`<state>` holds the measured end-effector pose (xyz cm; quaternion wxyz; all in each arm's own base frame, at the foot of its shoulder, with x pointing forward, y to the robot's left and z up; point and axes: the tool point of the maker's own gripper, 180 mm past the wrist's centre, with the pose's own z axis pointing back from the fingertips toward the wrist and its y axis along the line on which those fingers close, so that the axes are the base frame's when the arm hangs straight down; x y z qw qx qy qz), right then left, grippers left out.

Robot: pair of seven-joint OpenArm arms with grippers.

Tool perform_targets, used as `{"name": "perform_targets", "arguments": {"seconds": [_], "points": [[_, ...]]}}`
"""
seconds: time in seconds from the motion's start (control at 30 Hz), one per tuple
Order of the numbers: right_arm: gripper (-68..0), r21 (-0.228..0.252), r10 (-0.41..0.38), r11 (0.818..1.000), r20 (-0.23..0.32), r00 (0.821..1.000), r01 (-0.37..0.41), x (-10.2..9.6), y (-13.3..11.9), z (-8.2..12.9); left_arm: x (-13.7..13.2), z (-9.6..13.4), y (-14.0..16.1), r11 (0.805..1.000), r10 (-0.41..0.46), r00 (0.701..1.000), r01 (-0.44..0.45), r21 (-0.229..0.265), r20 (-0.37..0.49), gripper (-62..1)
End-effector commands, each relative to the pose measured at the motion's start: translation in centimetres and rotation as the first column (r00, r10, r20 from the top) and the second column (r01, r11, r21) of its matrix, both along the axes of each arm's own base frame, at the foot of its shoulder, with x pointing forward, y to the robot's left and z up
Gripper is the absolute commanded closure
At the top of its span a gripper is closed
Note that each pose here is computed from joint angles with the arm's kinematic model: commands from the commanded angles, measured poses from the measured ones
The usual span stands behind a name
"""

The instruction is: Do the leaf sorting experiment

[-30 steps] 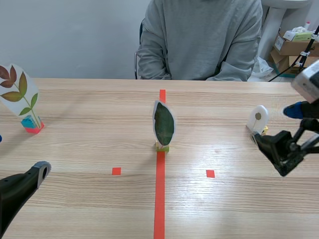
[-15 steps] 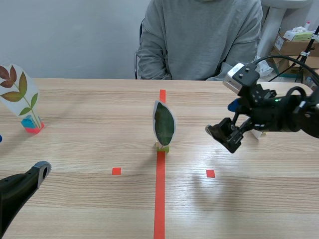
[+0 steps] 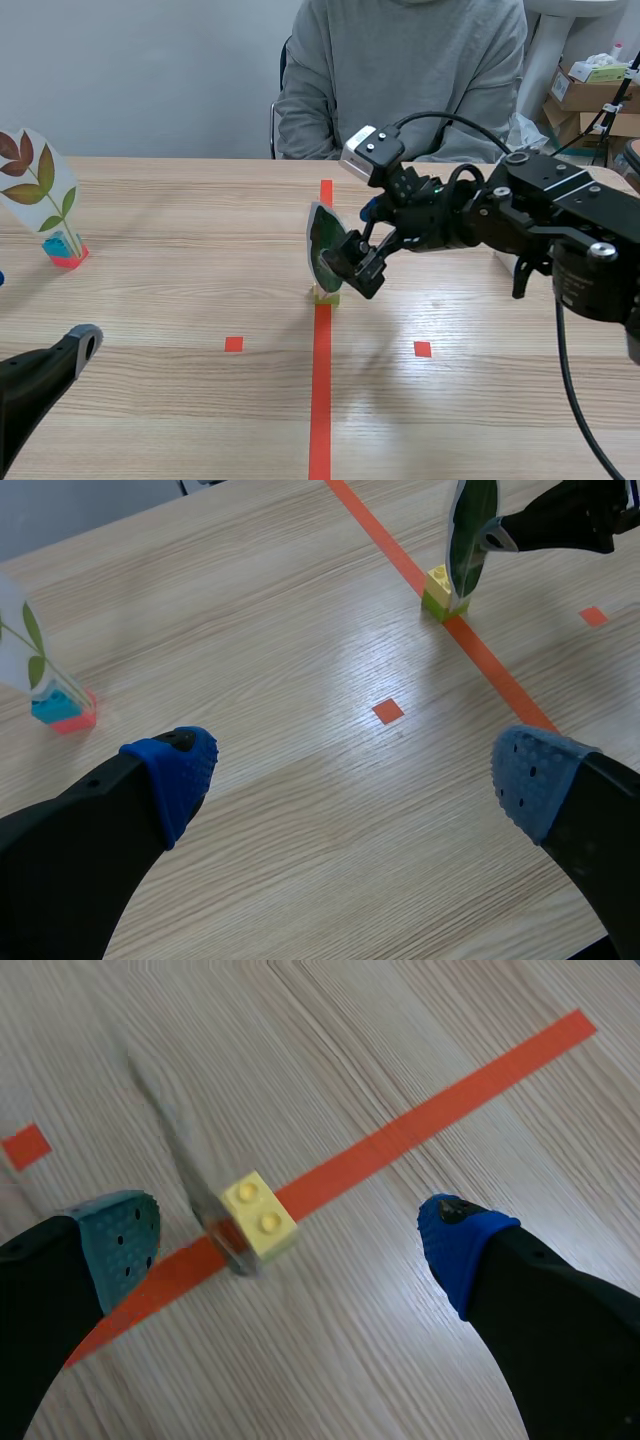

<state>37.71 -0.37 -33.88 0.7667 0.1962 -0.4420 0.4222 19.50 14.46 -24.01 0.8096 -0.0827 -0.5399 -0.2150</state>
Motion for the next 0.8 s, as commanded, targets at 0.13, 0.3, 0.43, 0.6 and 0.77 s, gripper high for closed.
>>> {"name": "perform_targets", "arguments": {"seconds": [0.13,0.3,0.43,0.6,0.77], "points": [[-52.7,0.029,0.045,0.998,0.053,0.998,-0.047,0.1,2.0,1.5,0.2,0.7,-0.3,1.000,0.004,1.000,-0.003,-0.025,0.022,-58.7],[-52.7,0.030,0.059,0.998,0.058,0.997,-0.061,-0.1,2.8,1.4,0.2,0.7,-0.3,1.000,0.004,1.000,-0.003,-0.025,0.023,-58.7],[-51.7,0.035,0.055,0.998,0.053,0.997,-0.057,-0.2,2.8,1.2,0.2,0.7,-0.3,1.000,0.004,1.000,-0.003,-0.025,0.023,-58.7],[-38.7,0.039,0.056,0.998,0.041,0.998,-0.057,-0.7,2.9,0.7,0.2,0.7,-0.3,1.000,0.004,1.000,-0.003,-0.025,0.023,-58.7],[-28.2,0.042,0.056,0.997,0.035,0.998,-0.057,-1.0,2.9,0.5,0.2,0.7,-0.3,1.000,0.004,1.000,-0.003,-0.025,0.023,-58.7]]}}
